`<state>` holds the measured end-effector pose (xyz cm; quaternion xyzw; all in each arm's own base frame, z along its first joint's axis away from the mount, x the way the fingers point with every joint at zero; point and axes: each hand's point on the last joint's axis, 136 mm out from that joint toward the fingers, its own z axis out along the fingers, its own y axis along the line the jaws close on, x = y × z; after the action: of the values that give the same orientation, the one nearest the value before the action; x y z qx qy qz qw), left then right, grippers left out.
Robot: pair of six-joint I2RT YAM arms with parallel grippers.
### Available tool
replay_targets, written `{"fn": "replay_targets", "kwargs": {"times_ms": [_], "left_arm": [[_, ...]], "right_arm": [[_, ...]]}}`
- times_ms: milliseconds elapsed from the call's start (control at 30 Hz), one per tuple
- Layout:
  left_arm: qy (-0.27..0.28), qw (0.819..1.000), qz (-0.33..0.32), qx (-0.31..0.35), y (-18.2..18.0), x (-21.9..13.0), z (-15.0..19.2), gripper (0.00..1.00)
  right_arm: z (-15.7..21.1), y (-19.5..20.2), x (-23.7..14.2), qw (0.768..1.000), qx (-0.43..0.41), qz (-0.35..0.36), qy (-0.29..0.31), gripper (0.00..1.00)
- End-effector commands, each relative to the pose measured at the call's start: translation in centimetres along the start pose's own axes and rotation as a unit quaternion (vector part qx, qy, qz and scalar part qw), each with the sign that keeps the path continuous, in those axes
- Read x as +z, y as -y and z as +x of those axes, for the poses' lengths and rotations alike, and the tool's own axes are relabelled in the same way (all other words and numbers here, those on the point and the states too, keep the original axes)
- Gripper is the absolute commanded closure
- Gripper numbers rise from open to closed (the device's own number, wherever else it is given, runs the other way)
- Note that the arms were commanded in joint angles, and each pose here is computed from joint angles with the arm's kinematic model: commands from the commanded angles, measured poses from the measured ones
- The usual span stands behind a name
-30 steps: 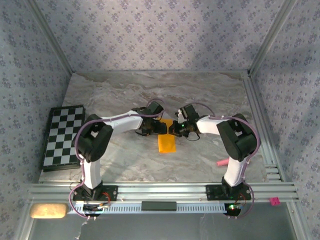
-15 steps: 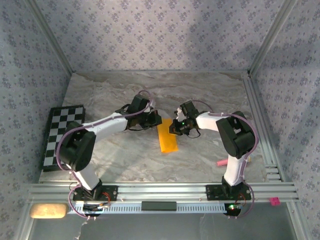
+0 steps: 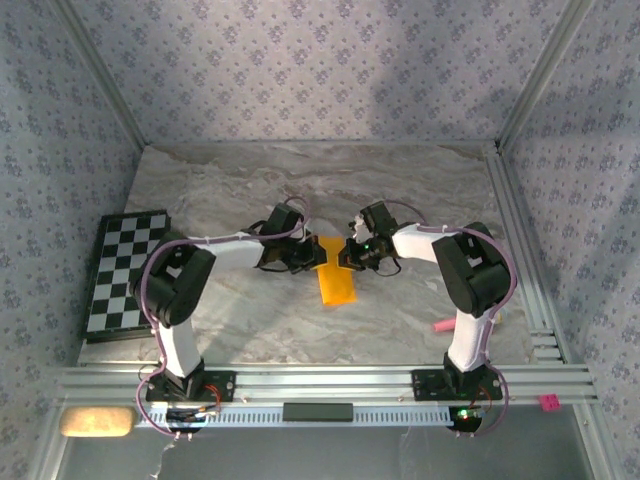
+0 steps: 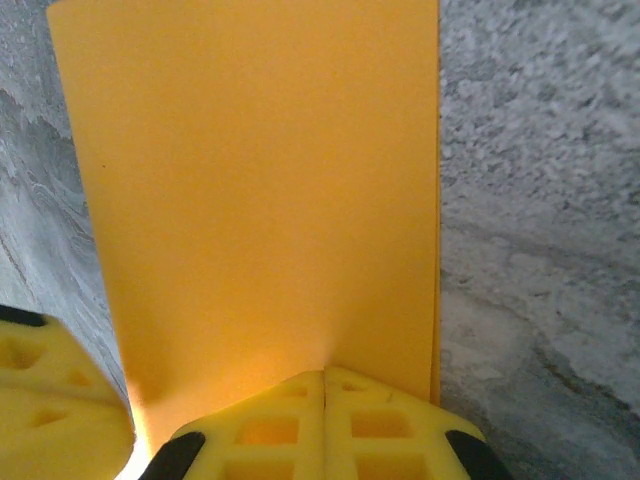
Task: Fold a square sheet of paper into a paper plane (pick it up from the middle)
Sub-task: First fold the square sheet of paper in half at the center of the table.
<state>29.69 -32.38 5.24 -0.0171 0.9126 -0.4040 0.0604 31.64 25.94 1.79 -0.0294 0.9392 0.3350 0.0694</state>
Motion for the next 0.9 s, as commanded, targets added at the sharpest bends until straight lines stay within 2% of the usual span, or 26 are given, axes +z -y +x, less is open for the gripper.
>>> {"fn": "replay_targets", "kwargs": {"times_ms": [0,367,467,700,867], "left_arm": [[-0.002,1.0,-0.009,0.008,-1.5,0.7,0.2,1.0],[-0.011,0.995,-0.095,0.026,-7.2,1.2,2.0,1.0],[-0.002,0.996,-0.079,0.03,-5.8,0.5,1.6,1.0],[0.015,1.0,0.014,0.015,1.3,-1.6,0.1,1.0],[0.001,1.0,0.026,-0.004,2.3,-1.1,1.0,1.0]], "right_arm": [[4.2,6.1,1.0,0.991,0.061,0.101,-0.056,1.0],[5.0,6.4,1.5,0.99,0.067,0.109,-0.056,1.0],[5.0,6.4,1.4,0.99,0.068,0.11,-0.054,1.0],[4.8,6.1,1.3,0.99,0.066,0.112,-0.052,1.0],[5.0,6.2,1.2,0.99,0.068,0.114,-0.051,1.0]]}}
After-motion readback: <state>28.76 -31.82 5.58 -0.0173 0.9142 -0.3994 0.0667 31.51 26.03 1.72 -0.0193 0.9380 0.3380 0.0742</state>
